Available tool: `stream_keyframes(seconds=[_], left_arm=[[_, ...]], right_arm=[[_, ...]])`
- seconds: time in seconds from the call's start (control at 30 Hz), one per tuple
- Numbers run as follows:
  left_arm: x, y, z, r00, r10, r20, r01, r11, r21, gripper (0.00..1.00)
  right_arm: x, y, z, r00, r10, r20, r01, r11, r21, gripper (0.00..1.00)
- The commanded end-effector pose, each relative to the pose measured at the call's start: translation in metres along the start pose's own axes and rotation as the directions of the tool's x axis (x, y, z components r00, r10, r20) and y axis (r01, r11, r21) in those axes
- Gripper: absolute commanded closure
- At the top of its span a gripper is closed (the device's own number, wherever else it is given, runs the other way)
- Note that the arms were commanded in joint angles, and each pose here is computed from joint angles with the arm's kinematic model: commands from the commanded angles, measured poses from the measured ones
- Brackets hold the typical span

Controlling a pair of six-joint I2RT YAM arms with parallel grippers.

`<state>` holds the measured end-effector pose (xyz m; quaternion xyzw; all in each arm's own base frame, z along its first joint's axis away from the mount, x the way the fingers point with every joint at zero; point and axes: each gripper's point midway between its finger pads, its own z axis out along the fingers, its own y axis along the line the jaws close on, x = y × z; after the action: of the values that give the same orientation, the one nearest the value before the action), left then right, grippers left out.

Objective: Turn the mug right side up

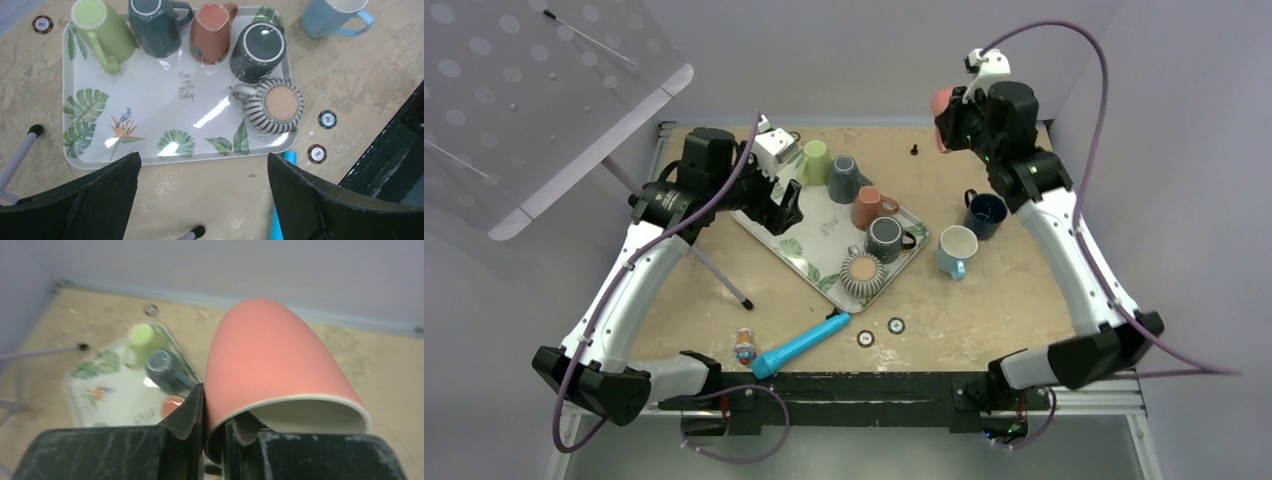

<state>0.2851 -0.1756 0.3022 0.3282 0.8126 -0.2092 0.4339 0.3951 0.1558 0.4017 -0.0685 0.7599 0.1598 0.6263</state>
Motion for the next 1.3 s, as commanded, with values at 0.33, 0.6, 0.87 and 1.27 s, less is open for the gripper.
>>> stream_keyframes(seconds=[0.33, 0.6, 0.87, 1.27], left_arm=[[0.047, 0.009, 0.019, 0.983, 0.092, -0.158, -0.089, 0.996, 0.029, 0.0], [0.055, -0.001, 0.02, 0.975, 0.132, -0.18, -0.116, 0.989, 0.095, 0.0], [0.062, -0.03, 0.025, 0.945, 0.256, -0.204, -0.212, 0.954, 0.213, 0.01], [0.026, -0.1, 0.073, 0.807, 0.576, -0.131, -0.488, 0.775, 0.402, 0.01]], right_arm=[[0.197, -0.124, 0.1, 0.652, -0.11, -0.75, 0.279, 0.955, 0.103, 1.0], [0.261, -0.132, 0.113, 0.528, -0.112, -0.842, 0.254, 0.967, 0.03, 1.0], [0.239, -0.13, 0.119, 0.585, -0.126, -0.801, 0.262, 0.964, 0.039, 0.43], [0.116, -0.088, 0.08, 0.916, -0.093, -0.391, 0.123, 0.991, 0.054, 0.18]])
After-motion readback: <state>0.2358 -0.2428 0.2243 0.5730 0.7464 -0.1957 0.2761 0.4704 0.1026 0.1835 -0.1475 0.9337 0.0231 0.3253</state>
